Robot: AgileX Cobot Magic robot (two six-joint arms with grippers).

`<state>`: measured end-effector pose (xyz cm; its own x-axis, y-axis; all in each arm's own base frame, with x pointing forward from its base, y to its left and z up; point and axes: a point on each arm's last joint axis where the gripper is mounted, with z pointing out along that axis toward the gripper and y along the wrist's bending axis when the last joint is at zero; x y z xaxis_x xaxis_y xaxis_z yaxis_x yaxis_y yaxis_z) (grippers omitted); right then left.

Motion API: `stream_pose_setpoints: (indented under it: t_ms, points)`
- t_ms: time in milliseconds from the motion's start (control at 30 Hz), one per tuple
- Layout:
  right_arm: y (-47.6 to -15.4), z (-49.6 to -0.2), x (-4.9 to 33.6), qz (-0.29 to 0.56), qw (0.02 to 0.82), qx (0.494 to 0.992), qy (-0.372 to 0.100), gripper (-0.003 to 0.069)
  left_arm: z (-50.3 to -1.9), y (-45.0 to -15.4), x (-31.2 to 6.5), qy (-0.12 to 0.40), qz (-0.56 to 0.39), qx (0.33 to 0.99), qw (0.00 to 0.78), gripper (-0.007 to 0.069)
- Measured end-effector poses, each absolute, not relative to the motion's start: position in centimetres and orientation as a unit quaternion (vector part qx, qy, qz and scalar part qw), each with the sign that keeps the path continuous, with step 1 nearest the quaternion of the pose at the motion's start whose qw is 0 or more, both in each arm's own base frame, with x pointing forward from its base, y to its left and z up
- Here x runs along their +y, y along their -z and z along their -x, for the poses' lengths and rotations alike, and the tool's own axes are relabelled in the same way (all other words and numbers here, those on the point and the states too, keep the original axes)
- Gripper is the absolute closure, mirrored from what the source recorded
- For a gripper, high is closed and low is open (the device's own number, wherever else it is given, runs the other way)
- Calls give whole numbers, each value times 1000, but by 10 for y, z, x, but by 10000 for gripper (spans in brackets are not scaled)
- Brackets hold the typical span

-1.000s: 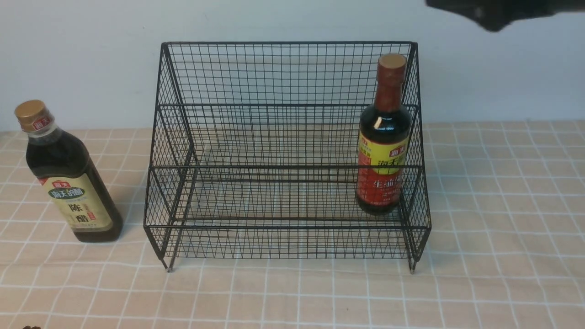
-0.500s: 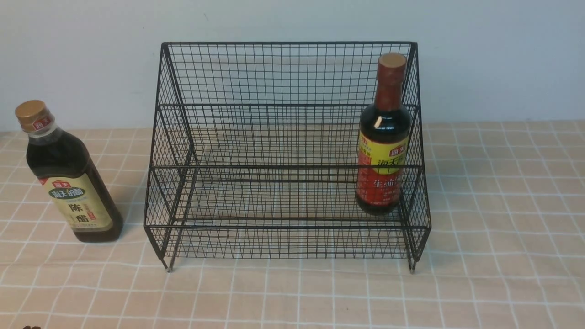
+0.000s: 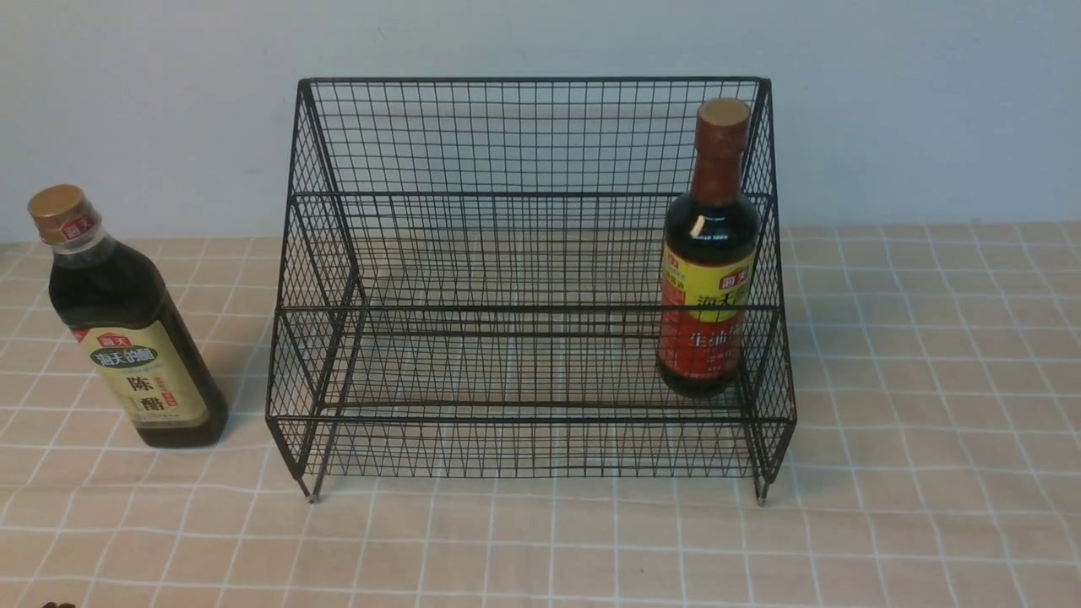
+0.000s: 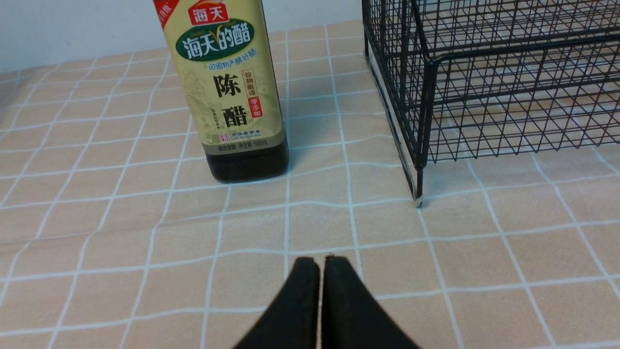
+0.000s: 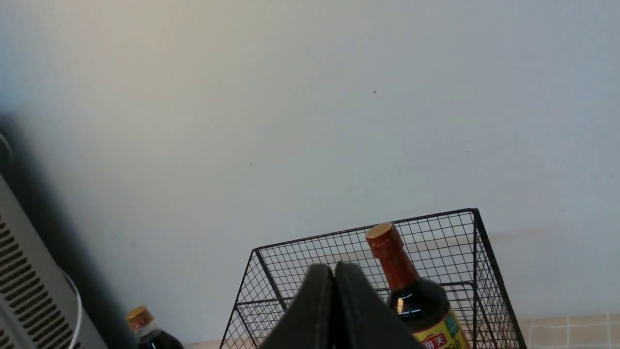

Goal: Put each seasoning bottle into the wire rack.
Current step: Use the left arm to grab the condiment bottle closest to it

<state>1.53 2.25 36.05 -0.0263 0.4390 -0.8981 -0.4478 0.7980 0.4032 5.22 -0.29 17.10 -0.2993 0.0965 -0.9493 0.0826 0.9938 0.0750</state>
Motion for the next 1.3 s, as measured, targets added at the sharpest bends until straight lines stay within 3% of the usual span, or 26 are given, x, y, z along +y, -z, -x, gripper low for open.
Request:
stream_pose_setpoints:
  t_ms: [100, 200, 300, 400, 500, 633, 700, 733, 867, 1300]
  points:
    - [-353, -11, 23, 6, 694, 644, -322, 672, -52, -171, -3, -6, -56, 806, 589, 632]
    - [-351, -12, 22, 26, 701, 650, -290, 672, -52, -171, -3, -6, -56, 806, 589, 632]
    - [-344, -16, 19, 74, 719, 661, -204, 672, -52, -171, -3, -6, -56, 806, 589, 632]
    - [-319, -28, 14, 131, 718, 680, -72, 672, -52, -171, -3, -6, -56, 806, 589, 632]
    - [-301, -36, 12, 134, 708, 693, -22, 672, -52, -171, -3, -6, -56, 806, 589, 632]
    - [-253, -53, 7, 101, 675, 730, 25, 672, -52, -171, -3, -6, -56, 806, 589, 632]
    - [-239, -56, 6, 92, 666, 739, 31, 672, -52, -171, -3, -6, -56, 806, 589, 632]
    - [-217, -59, 4, 75, 649, 756, 34, 672, -52, -171, -3, -6, -56, 806, 589, 632]
    - [-181, -56, 4, 34, 629, 777, 4, 672, -52, -171, -3, -6, -56, 806, 590, 632]
    - [-181, -55, 4, 11, 632, 775, -18, 672, -52, -171, -3, -6, -56, 806, 590, 632]
